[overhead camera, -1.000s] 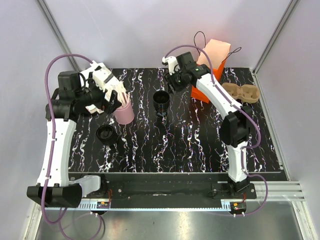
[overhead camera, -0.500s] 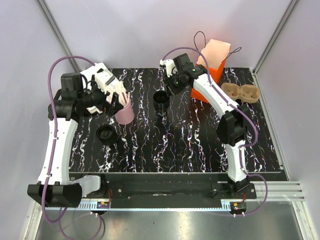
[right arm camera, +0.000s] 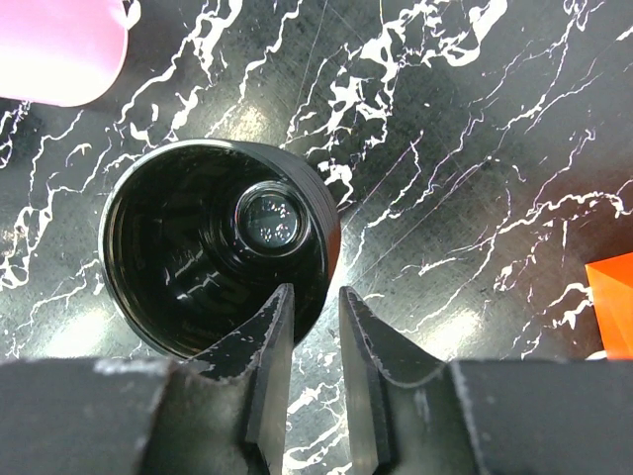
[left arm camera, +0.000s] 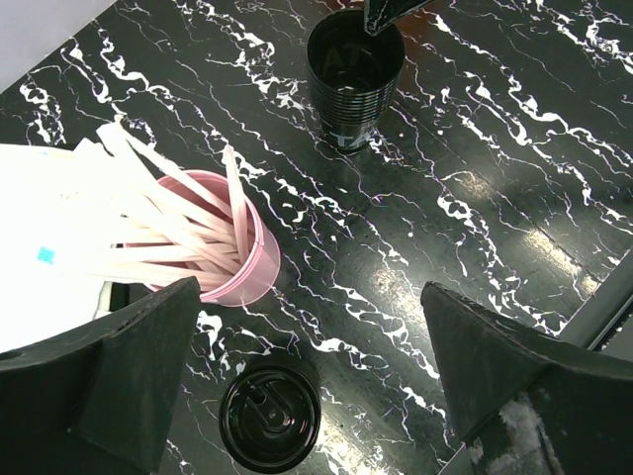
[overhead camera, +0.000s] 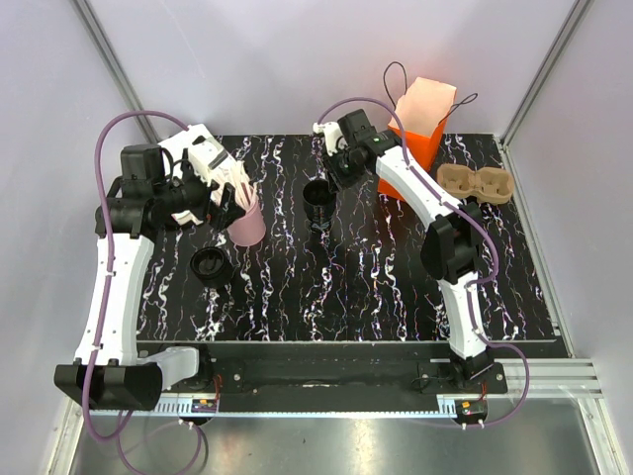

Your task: Pack the takeout coffee

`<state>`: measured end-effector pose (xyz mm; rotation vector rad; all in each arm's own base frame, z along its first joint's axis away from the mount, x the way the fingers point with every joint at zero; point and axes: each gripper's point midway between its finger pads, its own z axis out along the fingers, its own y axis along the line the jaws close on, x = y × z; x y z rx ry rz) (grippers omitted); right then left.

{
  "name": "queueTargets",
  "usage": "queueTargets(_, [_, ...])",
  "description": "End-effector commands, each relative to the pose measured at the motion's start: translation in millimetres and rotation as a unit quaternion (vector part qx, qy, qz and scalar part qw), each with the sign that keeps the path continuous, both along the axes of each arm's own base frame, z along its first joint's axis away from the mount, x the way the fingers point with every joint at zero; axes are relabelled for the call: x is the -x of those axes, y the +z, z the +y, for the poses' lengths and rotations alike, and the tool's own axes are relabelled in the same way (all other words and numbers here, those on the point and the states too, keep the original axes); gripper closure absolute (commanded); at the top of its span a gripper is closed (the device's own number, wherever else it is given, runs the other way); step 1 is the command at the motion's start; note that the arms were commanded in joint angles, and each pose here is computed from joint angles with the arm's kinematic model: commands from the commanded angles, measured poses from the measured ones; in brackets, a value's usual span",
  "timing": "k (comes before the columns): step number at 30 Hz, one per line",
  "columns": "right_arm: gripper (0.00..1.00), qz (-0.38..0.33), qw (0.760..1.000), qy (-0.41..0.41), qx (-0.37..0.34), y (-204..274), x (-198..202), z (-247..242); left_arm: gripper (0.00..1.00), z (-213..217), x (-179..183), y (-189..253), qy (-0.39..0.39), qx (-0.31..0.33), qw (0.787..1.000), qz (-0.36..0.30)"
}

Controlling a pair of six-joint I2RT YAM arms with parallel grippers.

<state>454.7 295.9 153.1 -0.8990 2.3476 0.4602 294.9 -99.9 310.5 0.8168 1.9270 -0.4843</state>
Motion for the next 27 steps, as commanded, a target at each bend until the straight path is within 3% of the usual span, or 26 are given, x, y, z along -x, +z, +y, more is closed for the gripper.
queueTargets(1, [0.70, -0.034, 0.999, -0.001, -0.012, 26.4, -6.6, 7.6, 0.01, -6.2, -4.4, 4.6, -0.013, 0.012, 1.000, -0.014])
queueTargets(11, [0.70, -0.043, 0.999, 0.001, -0.012, 33.3, -7.9, 7.0, 0.01, -7.5, -5.4, 4.1, -0.015, 0.016, 1.000, -0.012])
queueTargets(23, [0.87, -0.044, 0.999, 0.003, -0.013, 34.7, -6.5, 10.9, 0.01, -8.6, -6.7, 3.5, -0.017, 0.021, 1.000, -0.009])
queueTargets(27, [0.87, -0.040, 0.999, 0.004, -0.010, 31.3, -6.9, 10.8, 0.01, -8.8, -6.3, 3.1, -0.017, 0.022, 1.000, -0.008])
